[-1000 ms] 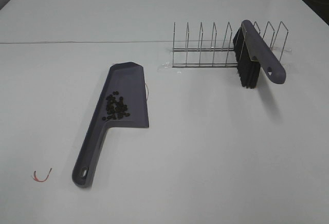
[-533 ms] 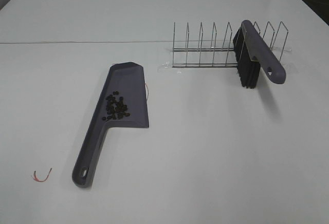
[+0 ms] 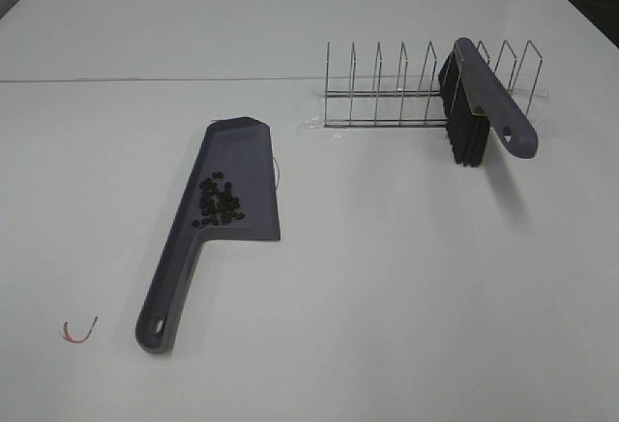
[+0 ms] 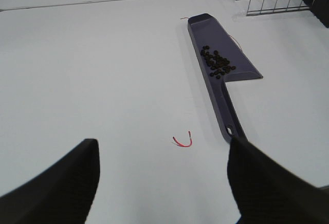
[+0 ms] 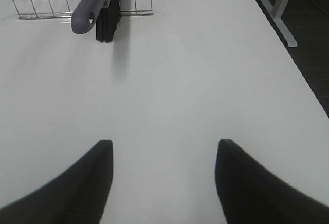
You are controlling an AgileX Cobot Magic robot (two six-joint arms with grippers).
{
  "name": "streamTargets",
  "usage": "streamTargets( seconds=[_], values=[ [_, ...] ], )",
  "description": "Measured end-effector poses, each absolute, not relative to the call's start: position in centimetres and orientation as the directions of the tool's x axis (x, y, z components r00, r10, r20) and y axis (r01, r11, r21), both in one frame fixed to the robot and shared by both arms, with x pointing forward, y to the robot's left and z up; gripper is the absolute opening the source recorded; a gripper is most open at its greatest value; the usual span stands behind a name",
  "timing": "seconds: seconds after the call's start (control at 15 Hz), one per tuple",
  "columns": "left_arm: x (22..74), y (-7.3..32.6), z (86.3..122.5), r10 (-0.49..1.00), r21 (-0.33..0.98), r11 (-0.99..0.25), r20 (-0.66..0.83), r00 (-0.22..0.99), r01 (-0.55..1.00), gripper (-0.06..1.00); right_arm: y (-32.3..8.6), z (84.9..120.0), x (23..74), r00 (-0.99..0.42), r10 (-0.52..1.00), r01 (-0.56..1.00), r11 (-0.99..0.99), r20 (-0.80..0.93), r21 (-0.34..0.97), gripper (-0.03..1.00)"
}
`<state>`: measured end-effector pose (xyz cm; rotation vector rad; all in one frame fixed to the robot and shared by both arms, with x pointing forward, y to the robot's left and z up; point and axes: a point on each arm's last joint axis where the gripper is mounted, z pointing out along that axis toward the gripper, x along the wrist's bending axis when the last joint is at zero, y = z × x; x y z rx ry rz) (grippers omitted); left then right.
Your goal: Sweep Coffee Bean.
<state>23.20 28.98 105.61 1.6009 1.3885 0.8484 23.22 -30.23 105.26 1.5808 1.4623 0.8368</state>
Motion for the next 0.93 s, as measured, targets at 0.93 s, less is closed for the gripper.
streamTargets(
  seconds=[0.93],
  values=[
    [23.20, 28.98, 105.61, 0.987, 0.905, -0.042, -0.030, 0.160, 0.424, 0.67, -30.23, 105.26, 23.22, 0.110, 0.993, 0.457, -0.003, -0.053, 0.889, 0.58]
  ],
)
